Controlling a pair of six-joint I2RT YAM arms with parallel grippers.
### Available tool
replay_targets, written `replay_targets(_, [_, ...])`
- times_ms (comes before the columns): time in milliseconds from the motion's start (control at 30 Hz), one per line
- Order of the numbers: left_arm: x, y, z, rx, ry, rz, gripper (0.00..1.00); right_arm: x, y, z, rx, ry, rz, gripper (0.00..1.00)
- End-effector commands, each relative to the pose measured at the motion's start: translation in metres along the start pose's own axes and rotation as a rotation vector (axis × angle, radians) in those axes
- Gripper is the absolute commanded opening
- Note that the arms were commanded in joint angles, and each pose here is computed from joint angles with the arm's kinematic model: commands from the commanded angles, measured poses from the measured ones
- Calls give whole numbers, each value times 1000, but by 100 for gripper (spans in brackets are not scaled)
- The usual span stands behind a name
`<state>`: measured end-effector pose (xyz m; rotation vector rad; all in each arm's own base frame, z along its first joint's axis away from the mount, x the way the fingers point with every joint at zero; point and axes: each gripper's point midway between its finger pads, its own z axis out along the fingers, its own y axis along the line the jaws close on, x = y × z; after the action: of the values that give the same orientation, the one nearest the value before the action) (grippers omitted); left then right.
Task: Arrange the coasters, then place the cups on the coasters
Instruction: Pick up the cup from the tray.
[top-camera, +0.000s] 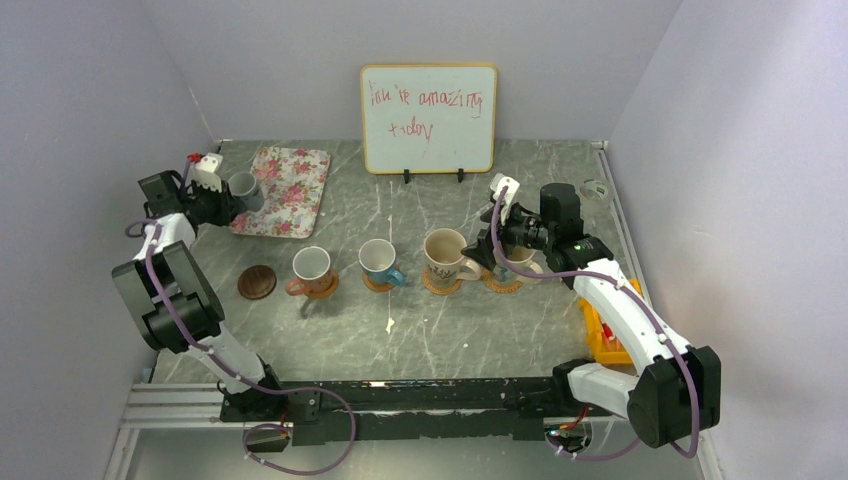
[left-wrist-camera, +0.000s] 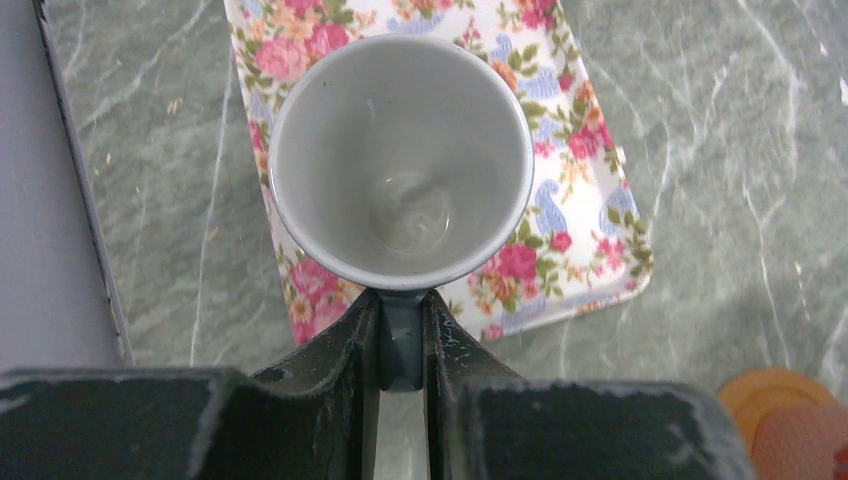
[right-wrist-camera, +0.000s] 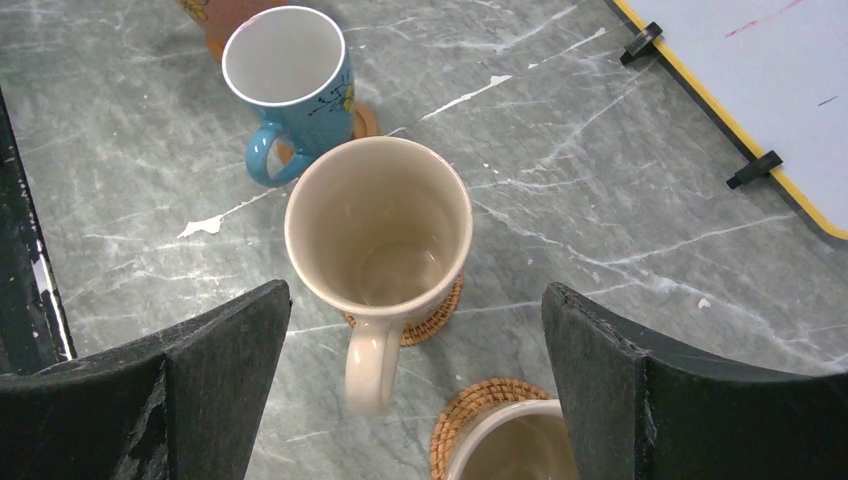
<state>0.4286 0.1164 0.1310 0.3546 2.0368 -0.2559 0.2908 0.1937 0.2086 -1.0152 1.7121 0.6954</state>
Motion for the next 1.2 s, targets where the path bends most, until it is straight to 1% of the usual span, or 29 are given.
replay_targets(0, [-14,-14,-25,66,-53,98,5,-12,2,-3,-14,-41,-35,100])
replay_targets(333, [11,-24,-49,118,-37,126,5,-11,2,-2,-16,-38,-32,100])
replay_targets(733, [37,-46,-69,207,-24,172,5,-8,0,-1,-13,-31,-26,100])
replay_targets(900, [48,-52,-76,216,-7,185,5,-9,-1,-1,-6,-32,-26,100])
replay_targets(1167, [55,-59,-92,218,-8,206,5,-9,-3,-2,4,-31,-23,100])
